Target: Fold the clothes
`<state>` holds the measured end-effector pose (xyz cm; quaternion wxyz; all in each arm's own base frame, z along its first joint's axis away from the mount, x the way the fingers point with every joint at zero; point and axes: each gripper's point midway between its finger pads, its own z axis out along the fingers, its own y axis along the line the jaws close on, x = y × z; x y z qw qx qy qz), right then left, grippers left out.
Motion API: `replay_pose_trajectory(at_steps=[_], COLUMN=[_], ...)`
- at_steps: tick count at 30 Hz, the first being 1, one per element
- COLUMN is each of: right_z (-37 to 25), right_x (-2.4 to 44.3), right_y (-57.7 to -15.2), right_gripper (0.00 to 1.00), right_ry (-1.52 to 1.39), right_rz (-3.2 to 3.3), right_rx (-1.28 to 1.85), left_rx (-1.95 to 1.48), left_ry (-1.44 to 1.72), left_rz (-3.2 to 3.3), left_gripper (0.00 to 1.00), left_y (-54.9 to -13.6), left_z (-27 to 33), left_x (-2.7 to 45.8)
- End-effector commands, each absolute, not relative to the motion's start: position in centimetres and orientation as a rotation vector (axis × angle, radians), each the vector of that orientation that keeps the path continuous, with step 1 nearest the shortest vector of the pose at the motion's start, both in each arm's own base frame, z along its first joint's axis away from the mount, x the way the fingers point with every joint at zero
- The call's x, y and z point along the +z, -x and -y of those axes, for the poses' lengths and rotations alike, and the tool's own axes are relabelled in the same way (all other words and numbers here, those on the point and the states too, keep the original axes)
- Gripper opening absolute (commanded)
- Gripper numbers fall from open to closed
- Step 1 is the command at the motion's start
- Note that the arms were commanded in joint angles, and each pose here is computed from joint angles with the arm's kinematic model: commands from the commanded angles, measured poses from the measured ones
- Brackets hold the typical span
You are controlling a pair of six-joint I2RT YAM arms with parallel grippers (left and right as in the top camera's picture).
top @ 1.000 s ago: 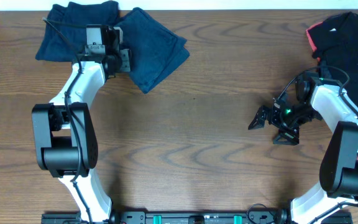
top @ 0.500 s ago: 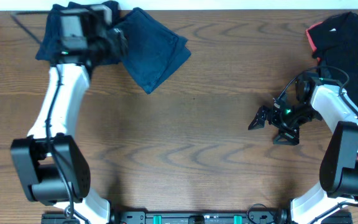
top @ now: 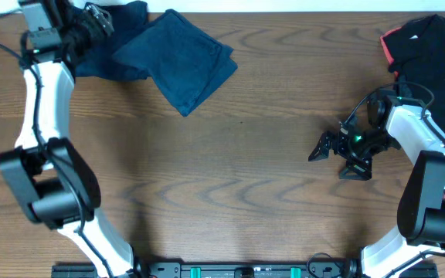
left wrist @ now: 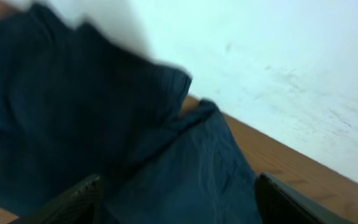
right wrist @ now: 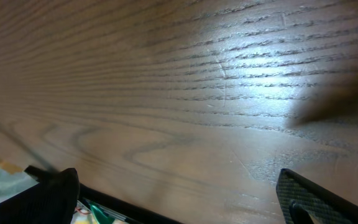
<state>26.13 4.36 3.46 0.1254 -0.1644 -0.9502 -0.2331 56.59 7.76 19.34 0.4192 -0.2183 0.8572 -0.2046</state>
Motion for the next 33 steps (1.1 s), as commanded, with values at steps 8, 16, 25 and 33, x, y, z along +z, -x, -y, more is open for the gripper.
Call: replay_pose_trajectory(at_steps=[8, 16, 25, 33], right_z=[-4.4, -4.4, -4.4, -4.5], right_x=[3.7, 3.7, 3.7, 3.8], right_y=[-26.3, -26.3, -26.2, -25.9], right_gripper=[0.99, 0.99, 0.99, 0.99], right_ry=[0.464, 0.454, 0.455, 0.453], right_rz=[2.774, 2.777, 2.774, 2.759], right_rx=[-0.707, -0.709, -0.708, -0.705], left_rx=[-0.82, -0.826, -0.78, -0.782], left_ry=[0.882, 1.067, 1.105, 1.041], left_rz=[-2.217, -2.296, -2.326, -2.254], left_gripper=[0.79, 0.79, 0.79, 0.77], left_y=[-56.9, -55.1, -54.9, -57.0], left_z=[-4.9, -4.8, -5.1, -5.7], left_x=[13.6, 10.8, 8.8, 8.8])
